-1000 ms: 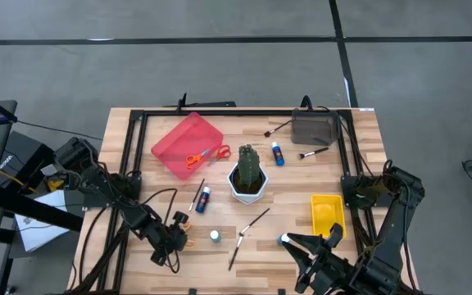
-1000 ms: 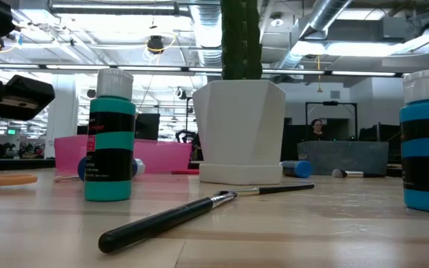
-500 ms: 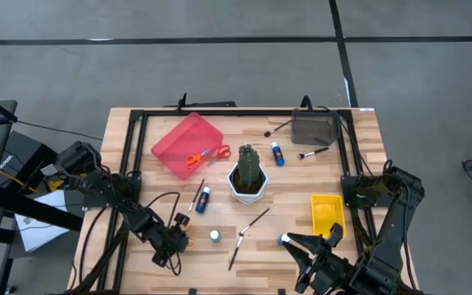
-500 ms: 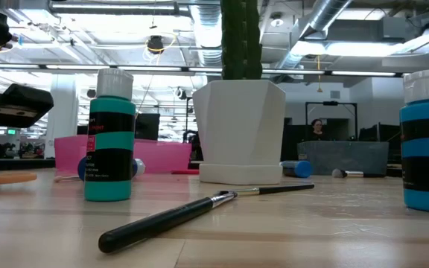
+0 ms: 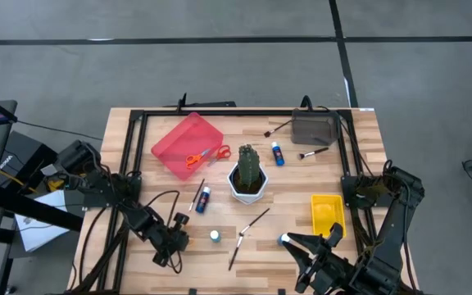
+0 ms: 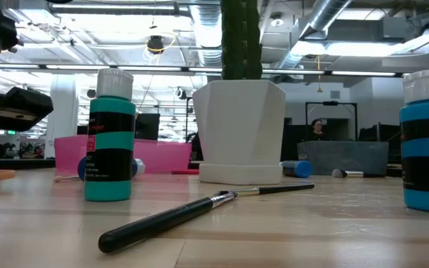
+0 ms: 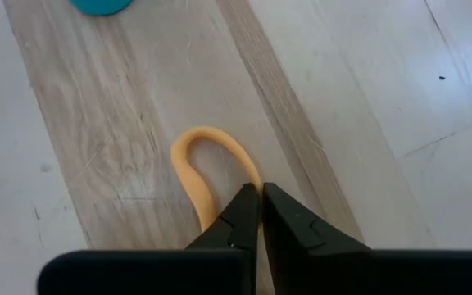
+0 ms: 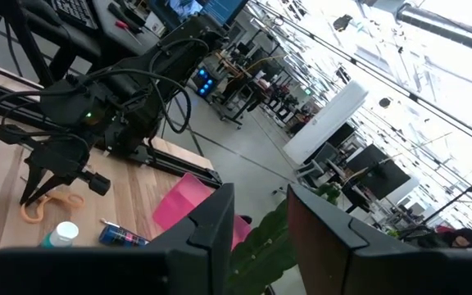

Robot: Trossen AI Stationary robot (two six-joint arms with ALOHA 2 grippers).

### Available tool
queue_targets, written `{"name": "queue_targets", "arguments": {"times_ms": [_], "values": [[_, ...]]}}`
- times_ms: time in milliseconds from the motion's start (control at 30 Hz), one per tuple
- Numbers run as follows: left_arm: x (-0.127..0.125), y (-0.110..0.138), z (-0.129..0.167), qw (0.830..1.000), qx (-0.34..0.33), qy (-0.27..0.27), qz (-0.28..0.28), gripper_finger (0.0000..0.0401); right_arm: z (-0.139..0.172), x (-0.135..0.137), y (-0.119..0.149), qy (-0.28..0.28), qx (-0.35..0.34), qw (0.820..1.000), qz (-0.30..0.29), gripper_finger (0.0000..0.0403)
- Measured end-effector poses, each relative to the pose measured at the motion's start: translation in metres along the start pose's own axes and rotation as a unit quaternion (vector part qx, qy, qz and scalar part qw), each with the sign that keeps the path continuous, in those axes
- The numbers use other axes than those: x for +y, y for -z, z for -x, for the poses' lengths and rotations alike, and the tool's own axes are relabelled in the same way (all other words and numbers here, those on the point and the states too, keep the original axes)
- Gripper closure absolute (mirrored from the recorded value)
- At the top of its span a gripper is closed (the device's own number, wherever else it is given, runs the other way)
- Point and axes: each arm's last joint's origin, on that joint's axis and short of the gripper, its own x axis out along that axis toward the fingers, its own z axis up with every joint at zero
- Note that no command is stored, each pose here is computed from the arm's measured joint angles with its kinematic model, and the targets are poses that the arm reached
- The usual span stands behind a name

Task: Pick & Place Paint Supplies
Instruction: Put the yellow scissors into the pink bin

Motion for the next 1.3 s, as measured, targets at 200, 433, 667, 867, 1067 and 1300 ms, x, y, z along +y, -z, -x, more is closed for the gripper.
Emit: {"name": "queue_targets", "arguments": {"times_ms": [200,433,667,867,1067,1300], "values": [[0.001,-0.006,0.02,0.999,-0.035,0.015,-0.003,0.0399,0.0,0.0,0.0,0.0,0.0,1.0,0.0,0.0294],[0.003,-0.011,0.035,0.998,-0.068,0.012,-0.008,0.04,0.0,0.0,0.0,0.0,0.0,1.0,0.001,0.0294],[0.005,-0.011,0.041,0.997,-0.076,-0.012,-0.007,0.04,0.0,0.0,0.0,0.0,0.0,1.0,0.001,0.0294],[0.013,-0.013,0.041,0.992,-0.091,-0.083,-0.002,0.0401,0.0,0.0,0.0,0.0,0.0,1.0,-0.002,0.0294],[0.029,-0.018,0.041,0.983,-0.101,-0.155,-0.017,0.0401,0.0,0.0,0.0,0.0,0.0,1.0,-0.004,0.0294],[0.065,-0.024,0.049,0.972,-0.094,-0.213,-0.027,0.0401,0.0,-0.001,0.002,0.0,0.0,1.0,-0.005,0.0294]]}}
